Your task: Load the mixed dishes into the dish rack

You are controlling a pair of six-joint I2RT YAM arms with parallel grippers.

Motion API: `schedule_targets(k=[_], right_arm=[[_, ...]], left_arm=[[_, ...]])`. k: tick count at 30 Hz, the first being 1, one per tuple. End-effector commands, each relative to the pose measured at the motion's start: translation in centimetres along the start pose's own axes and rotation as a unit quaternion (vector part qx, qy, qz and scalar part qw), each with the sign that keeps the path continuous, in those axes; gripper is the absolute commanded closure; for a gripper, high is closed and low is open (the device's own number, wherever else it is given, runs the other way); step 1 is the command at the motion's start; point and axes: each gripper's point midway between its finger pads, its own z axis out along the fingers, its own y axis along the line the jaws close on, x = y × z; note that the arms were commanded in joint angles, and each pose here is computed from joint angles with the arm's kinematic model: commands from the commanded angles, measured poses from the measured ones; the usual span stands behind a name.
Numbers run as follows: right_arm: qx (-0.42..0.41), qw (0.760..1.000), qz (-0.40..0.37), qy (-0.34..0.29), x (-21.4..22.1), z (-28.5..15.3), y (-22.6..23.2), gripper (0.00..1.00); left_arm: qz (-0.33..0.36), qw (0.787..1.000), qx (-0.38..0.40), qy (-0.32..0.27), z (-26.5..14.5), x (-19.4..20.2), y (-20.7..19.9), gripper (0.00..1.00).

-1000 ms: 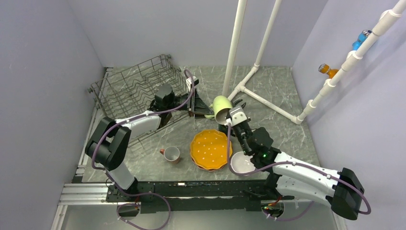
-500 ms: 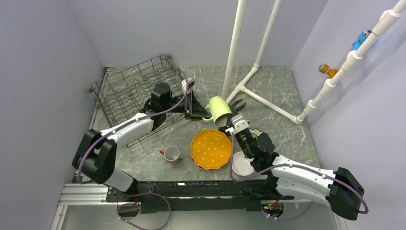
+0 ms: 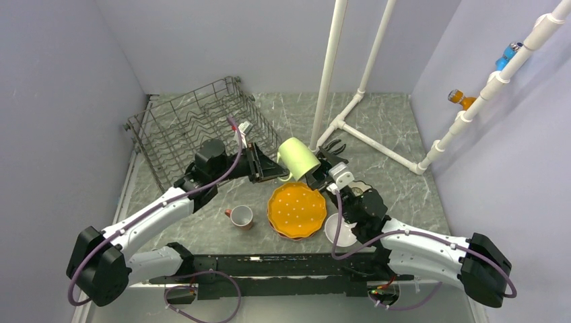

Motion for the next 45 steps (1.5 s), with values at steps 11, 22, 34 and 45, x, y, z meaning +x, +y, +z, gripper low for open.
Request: schedule_targets(k=[11, 22, 34, 45], right_arm=[[-0.002, 0.997, 0.066, -0.05, -1.9, 0.1, 0.5, 0.06], [0.026, 0.994, 0.103, -0.018, 0.1, -0.1, 0.2, 0.0], [0.2, 0.963, 0.171, 0.065, 3.7, -1.9, -5.2, 0.01], [0.243, 0.935, 0.239, 0.101, 6.5, -2.3, -7.3, 0.04]], left_arm=[[0.096, 0.982, -0.048, -0.154, -4.2, -3.4, -3.7, 1.0], [0.158, 0.943, -0.142, -0.257, -8.4, -6.8, -3.4, 1.0], [0.298, 0.83, -0.343, -0.325, -12.3, -13.3, -0.3, 1.0], [0.365, 0.759, -0.385, -0.378, -11.4, -20.1, 3.4, 1.0]])
